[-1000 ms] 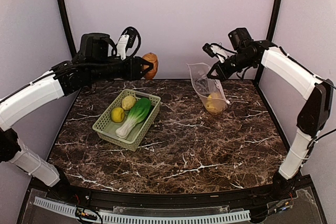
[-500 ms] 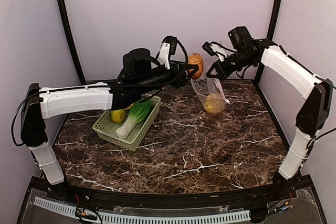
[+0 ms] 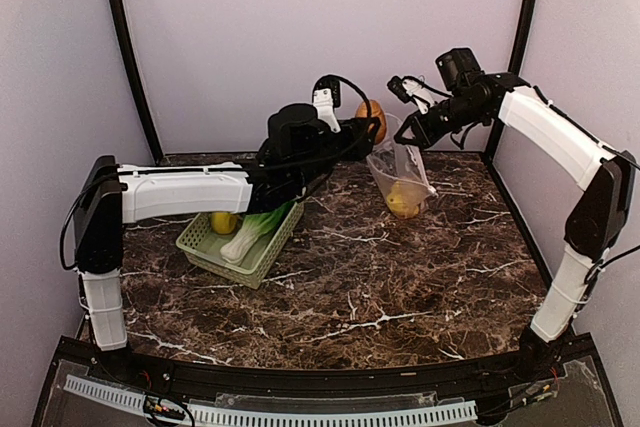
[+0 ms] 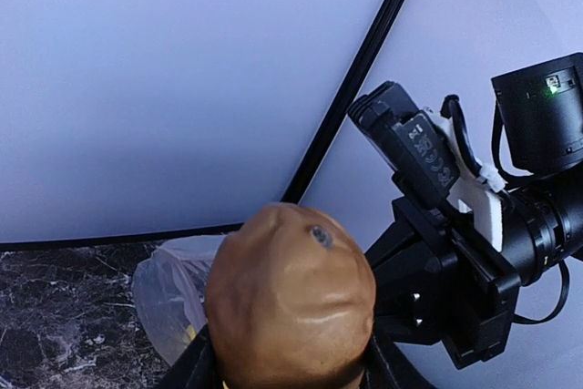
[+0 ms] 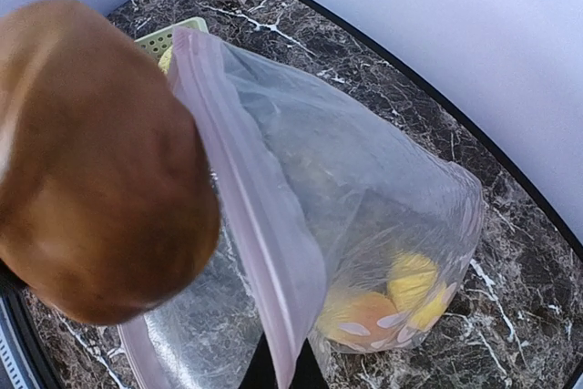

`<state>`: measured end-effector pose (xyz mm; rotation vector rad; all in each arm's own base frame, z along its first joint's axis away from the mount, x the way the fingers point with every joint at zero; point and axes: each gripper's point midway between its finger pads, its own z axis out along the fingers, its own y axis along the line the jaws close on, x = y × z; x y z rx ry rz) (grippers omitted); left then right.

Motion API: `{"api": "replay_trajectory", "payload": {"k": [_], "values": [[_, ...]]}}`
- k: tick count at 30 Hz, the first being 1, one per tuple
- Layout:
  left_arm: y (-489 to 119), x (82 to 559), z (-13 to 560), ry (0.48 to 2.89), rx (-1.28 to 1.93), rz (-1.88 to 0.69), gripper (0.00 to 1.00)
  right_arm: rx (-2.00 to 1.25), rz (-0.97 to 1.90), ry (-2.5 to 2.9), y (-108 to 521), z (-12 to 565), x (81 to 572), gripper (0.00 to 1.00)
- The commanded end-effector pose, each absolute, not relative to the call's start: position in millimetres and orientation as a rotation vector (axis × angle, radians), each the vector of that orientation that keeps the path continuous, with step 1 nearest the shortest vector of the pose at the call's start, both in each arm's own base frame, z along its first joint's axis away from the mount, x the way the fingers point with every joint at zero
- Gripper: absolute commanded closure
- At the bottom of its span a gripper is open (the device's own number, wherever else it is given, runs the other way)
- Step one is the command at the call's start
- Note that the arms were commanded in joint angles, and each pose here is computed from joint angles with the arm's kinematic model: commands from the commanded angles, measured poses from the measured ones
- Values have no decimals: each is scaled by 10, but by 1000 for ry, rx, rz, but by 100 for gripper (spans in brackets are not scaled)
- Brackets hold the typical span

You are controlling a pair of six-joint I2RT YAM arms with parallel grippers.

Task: Place the food in the zip-top bag and seal the zipper
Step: Place the fake vegetable in the zipper food storage bag.

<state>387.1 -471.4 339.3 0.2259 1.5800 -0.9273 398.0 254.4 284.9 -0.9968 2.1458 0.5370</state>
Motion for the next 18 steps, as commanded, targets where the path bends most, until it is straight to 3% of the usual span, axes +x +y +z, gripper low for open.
{"api": "replay_trajectory", "payload": {"k": [1, 7, 12, 18], "values": [[-4880, 3912, 3364, 1637, 209, -948, 65, -932, 520, 2079, 2490, 3142, 4032, 100], [-5007, 3980, 3350, 1681, 220, -932, 55, -852, 492, 2085, 2362, 3200, 4141, 100], [-4985, 4012, 3411, 1685, 234, -882, 27, -782, 520, 2084, 2193, 3279, 4221, 100], [-5073, 3896, 3821, 1583, 379, -895, 21, -765, 557, 2100, 2135, 3235, 4221, 100]]}}
